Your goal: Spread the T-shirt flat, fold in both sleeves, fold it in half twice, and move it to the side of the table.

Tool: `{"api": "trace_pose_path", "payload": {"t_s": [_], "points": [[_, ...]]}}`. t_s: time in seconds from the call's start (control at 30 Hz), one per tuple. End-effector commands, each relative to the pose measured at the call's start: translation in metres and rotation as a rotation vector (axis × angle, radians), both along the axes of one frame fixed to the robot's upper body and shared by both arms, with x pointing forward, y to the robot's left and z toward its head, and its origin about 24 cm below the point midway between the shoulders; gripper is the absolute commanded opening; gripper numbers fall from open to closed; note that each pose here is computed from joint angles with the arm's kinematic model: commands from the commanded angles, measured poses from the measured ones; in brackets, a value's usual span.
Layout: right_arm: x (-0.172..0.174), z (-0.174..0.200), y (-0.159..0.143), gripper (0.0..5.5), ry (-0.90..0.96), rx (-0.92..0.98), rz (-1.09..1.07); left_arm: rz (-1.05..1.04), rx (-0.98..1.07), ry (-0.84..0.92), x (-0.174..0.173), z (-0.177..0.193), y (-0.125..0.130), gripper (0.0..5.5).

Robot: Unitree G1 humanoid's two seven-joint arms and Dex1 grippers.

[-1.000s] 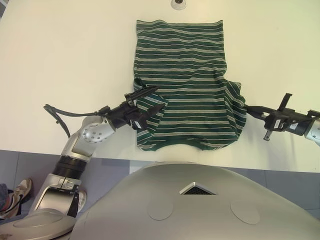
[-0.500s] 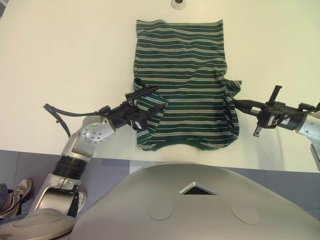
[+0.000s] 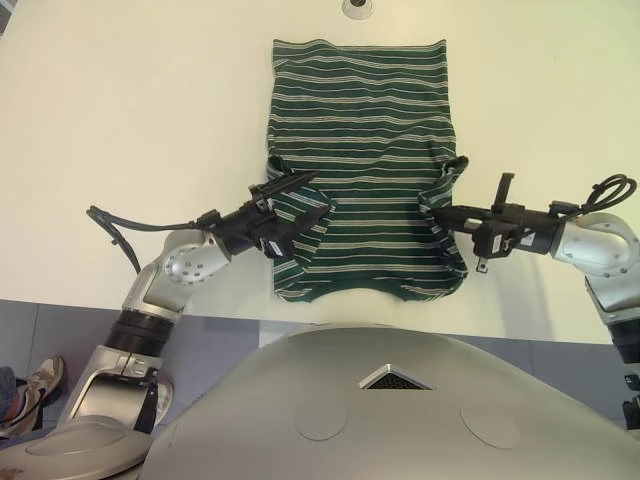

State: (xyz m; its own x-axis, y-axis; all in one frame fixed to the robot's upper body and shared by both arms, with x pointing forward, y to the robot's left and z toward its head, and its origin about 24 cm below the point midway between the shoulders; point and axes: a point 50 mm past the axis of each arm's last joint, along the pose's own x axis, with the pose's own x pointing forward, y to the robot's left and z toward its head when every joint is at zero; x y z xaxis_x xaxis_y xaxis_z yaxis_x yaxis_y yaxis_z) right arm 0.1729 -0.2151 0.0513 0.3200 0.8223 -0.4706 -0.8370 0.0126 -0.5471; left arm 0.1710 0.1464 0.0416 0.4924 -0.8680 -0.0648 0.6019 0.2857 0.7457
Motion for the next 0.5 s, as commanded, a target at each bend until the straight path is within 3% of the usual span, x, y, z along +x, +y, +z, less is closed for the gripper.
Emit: {"api": "trace_pose_path", "payload": {"t_s": [0.03, 0.13, 0.23, 0.5], "points": [[0.002, 0.001, 0.006, 0.03, -0.003, -0.011, 0.027, -0.002, 0.004, -0.001, 0.0, 0.0, 0.001, 3.0], [0.0, -0.001, 0.008, 0.03, 0.013, -0.011, 0.033, -0.002, 0.003, 0.003, -0.002, 0.0, 0.002, 3.0], [-0.001, 0.0, 0.011, 0.84, 0.029, 0.003, 0.043, -0.004, -0.001, 0.006, -0.002, -0.001, 0.0, 3.0], [0.001, 0.002, 0.024, 2.2, 0.035, 0.095, 0.039, -0.004, -0.008, 0.007, -0.003, -0.001, -0.001, 3.0]]}}
